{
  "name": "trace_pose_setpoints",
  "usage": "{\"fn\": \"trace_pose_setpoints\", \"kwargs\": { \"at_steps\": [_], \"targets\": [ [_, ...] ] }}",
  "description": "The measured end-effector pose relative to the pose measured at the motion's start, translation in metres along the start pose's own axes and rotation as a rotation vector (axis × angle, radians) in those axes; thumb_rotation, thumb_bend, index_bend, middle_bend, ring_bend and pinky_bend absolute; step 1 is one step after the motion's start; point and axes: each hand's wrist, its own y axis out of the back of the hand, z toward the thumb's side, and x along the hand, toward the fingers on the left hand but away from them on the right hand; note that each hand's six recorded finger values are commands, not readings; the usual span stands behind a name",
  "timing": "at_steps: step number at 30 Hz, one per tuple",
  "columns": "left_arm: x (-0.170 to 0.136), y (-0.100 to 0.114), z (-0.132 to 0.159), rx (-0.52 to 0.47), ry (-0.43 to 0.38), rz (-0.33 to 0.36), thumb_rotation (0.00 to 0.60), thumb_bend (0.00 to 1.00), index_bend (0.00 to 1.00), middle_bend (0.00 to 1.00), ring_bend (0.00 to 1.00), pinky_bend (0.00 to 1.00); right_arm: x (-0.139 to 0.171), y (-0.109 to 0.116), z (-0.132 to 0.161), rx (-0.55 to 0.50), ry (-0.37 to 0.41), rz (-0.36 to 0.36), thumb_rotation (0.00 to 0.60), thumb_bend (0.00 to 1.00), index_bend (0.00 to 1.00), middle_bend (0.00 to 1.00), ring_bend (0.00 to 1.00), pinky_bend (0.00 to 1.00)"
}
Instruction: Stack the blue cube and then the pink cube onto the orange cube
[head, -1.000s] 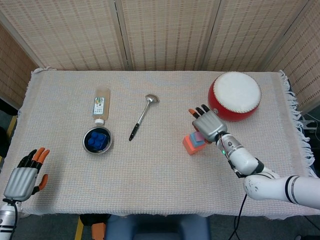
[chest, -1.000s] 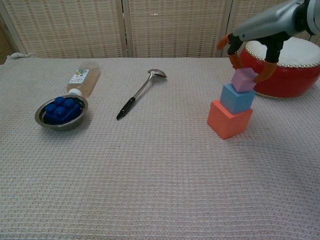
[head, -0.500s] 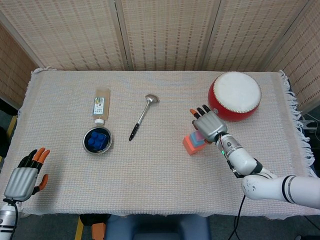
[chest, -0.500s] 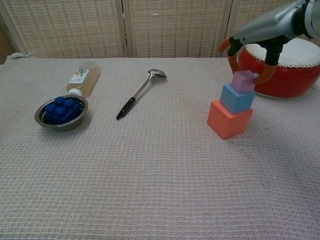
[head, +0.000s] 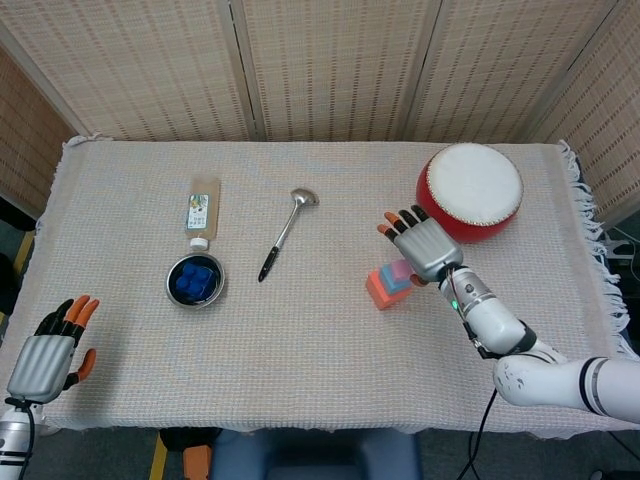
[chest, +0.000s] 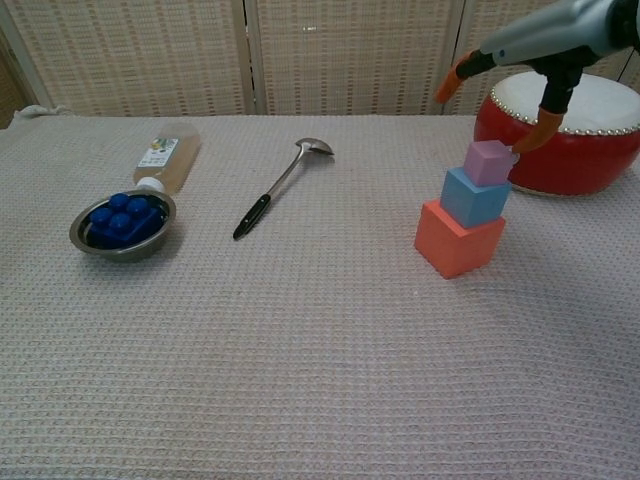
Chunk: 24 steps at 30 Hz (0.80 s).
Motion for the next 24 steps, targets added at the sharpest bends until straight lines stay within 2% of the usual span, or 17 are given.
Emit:
{"fn": "trace_pose_setpoints", "kwargs": {
  "at_steps": [4,9,12,16,20,22,24],
  "targets": [
    [-0.001,0.002,-0.001,-0.007,0.001,0.006,0.6,0.48,0.0,0.0,0.0,0.16,0.023,-0.005,-0.011,-0.09,-0.007,-0.049,0.6,0.14,0.0,0.0,0.0,0.0],
    [-0.003,0.007,0.001,-0.017,-0.009,0.023,0.6,0.48,0.0,0.0,0.0,0.16,0.061,-0.03,-0.033,-0.109,-0.039,-0.144,0.6,0.14,0.0,0.0,0.0,0.0],
    [-0.004,0.009,0.003,-0.023,-0.022,0.038,0.6,0.48,0.0,0.0,0.0,0.17,0.093,-0.055,-0.051,-0.12,-0.112,-0.218,0.6,0.14,0.0,0.0,0.0,0.0],
    [-0.004,0.011,0.005,-0.028,-0.039,0.062,0.6,0.48,0.0,0.0,0.0,0.17,0.146,-0.1,-0.072,-0.174,-0.259,-0.3,0.6,0.14,0.0,0.0,0.0,0.0],
    [-0.005,0.016,0.009,-0.036,-0.074,0.101,0.6,0.48,0.0,0.0,0.0,0.17,0.187,-0.146,-0.079,-0.229,-0.367,-0.333,0.6,0.14,0.0,0.0,0.0,0.0],
    [-0.006,0.018,0.011,-0.038,-0.096,0.121,0.6,0.48,0.0,0.0,0.0,0.16,0.202,-0.163,-0.081,-0.231,-0.394,-0.345,0.6,0.14,0.0,0.0,0.0,0.0],
    [-0.007,0.018,0.012,-0.041,-0.113,0.135,0.6,0.48,0.0,0.0,0.0,0.16,0.207,-0.168,-0.078,-0.238,-0.385,-0.371,0.6,0.14,0.0,0.0,0.0,0.0]
  ]
}}
